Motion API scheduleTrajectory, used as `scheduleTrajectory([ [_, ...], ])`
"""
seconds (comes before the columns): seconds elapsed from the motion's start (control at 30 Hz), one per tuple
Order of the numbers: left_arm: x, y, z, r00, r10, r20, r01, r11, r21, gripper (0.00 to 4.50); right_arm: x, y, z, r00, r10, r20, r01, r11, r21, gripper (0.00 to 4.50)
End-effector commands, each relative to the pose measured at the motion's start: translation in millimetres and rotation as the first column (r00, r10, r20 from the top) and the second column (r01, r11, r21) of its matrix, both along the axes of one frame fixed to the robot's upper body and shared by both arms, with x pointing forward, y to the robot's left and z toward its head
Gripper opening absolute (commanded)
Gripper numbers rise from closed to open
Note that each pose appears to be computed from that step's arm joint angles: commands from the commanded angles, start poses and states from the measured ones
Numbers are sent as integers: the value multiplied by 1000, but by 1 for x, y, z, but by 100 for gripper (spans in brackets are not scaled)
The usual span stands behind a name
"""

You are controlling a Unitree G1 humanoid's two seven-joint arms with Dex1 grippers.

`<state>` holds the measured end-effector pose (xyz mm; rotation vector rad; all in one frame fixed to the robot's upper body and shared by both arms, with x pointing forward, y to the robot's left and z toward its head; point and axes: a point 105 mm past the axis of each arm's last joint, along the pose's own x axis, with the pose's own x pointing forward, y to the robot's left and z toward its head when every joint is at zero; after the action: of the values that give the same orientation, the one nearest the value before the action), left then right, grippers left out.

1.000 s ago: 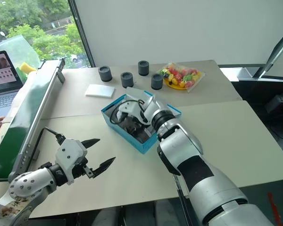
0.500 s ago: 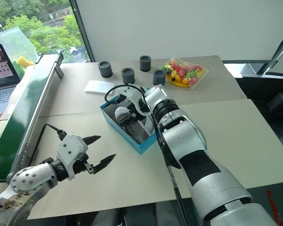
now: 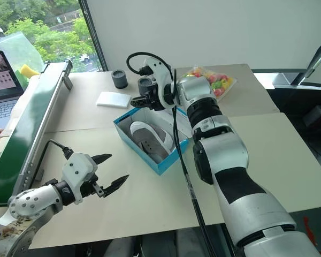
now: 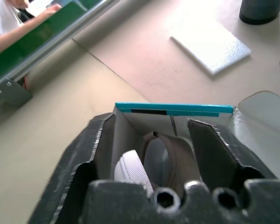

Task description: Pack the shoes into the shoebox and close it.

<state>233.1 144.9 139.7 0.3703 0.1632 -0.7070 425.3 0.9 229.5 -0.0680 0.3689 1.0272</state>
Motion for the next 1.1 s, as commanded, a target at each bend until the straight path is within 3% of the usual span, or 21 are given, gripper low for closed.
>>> scheduleTrajectory([
  [0.03, -2, -2, 11, 999, -14, 43, 14, 1000, 10, 450, -3, -1, -13, 1000, -13, 18, 13, 999, -32, 152],
  [0.17, -2, -2, 11, 999, -12, 40, 12, 1000, 9, 450, -3, -3, -42, 999, -40, 6, 40, 994, -97, 13],
  [0.27, -1, -1, 11, 999, -11, 40, 11, 1000, 9, 450, 0, -5, -52, 998, -66, 8, 66, 990, -126, 13],
  [0.6, 0, 2, 12, 999, 7, 42, -7, 1000, 15, 450, -9, 5, -52, 999, -33, -20, 31, 992, -120, 13],
  [0.73, -1, 1, 12, 999, 1, 42, -1, 1000, 15, 450, 3, -13, -27, 994, -97, 47, 101, 991, -91, 13],
  [0.87, -1, 1, 12, 999, -3, 42, 2, 1000, 15, 450, 0, -26, -9, 993, -62, 99, 71, 994, -84, 13],
  [1.1, 0, 0, 13, 999, -9, 44, 8, 1000, 15, 450, -14, -30, -34, 993, 58, 102, -34, 973, -228, 13],
])
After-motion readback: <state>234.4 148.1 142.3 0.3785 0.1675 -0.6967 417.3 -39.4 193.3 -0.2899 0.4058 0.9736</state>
